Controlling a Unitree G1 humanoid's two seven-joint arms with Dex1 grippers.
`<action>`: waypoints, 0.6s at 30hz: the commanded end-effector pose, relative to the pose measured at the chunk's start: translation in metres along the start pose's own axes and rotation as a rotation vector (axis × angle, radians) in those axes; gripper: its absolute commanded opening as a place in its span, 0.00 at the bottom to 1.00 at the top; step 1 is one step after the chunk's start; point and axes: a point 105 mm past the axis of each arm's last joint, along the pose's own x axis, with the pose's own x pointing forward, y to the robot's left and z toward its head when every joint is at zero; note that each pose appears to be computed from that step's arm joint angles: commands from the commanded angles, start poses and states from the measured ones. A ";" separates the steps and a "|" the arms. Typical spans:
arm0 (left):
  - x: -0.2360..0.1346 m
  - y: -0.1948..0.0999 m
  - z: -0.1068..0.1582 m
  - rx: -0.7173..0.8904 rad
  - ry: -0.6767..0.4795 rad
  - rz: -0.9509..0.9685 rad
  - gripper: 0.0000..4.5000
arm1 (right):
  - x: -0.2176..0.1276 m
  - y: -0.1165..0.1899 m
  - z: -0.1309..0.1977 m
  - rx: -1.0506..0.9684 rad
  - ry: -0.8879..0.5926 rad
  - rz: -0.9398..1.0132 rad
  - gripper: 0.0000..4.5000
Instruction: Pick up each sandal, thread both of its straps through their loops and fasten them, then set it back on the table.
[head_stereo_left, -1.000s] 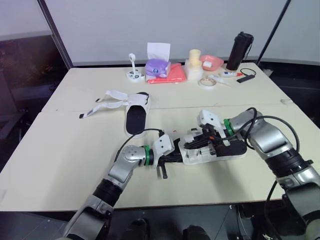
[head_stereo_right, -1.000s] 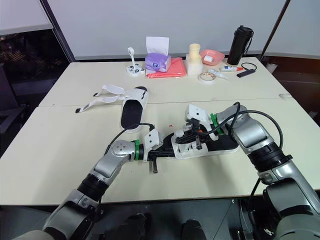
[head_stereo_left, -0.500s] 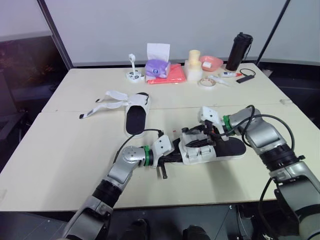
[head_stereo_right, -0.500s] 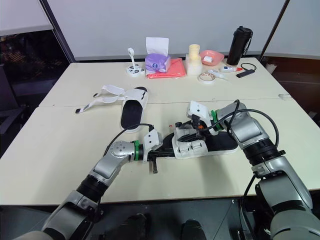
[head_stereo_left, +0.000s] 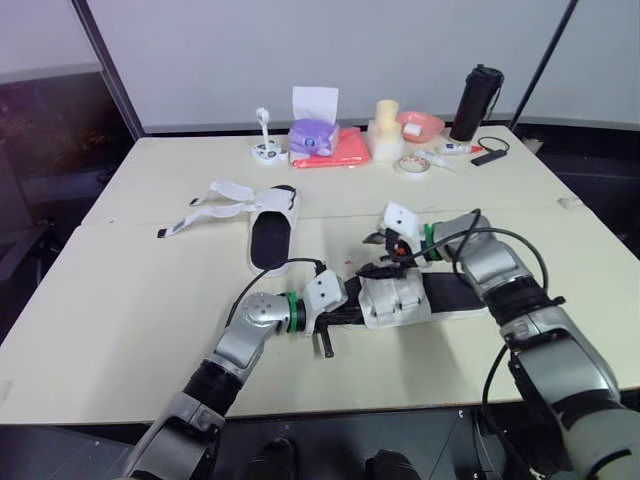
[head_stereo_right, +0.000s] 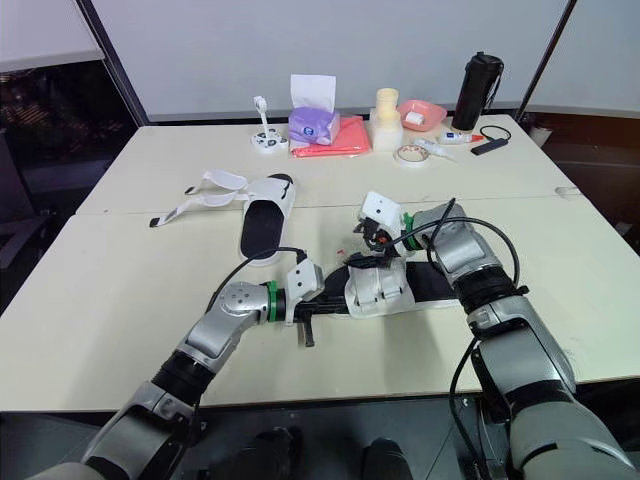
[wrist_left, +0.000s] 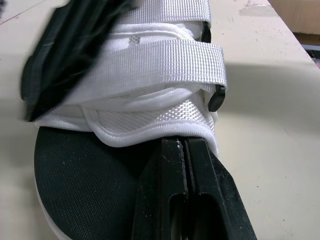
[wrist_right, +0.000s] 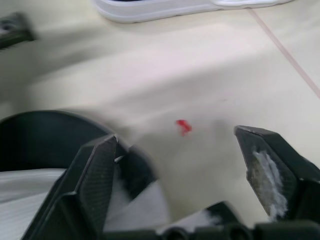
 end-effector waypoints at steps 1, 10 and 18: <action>0.000 -0.007 -0.022 -0.041 0.076 -0.010 0.00 | 0.001 -0.020 -0.003 -0.045 0.032 -0.130 0.90; -0.003 -0.004 -0.016 -0.050 0.043 0.017 0.00 | -0.041 -0.050 0.030 -0.204 -0.101 -0.332 0.90; -0.024 0.012 0.018 -0.058 -0.048 0.069 0.00 | -0.094 -0.032 0.008 -0.513 -0.032 -0.457 0.90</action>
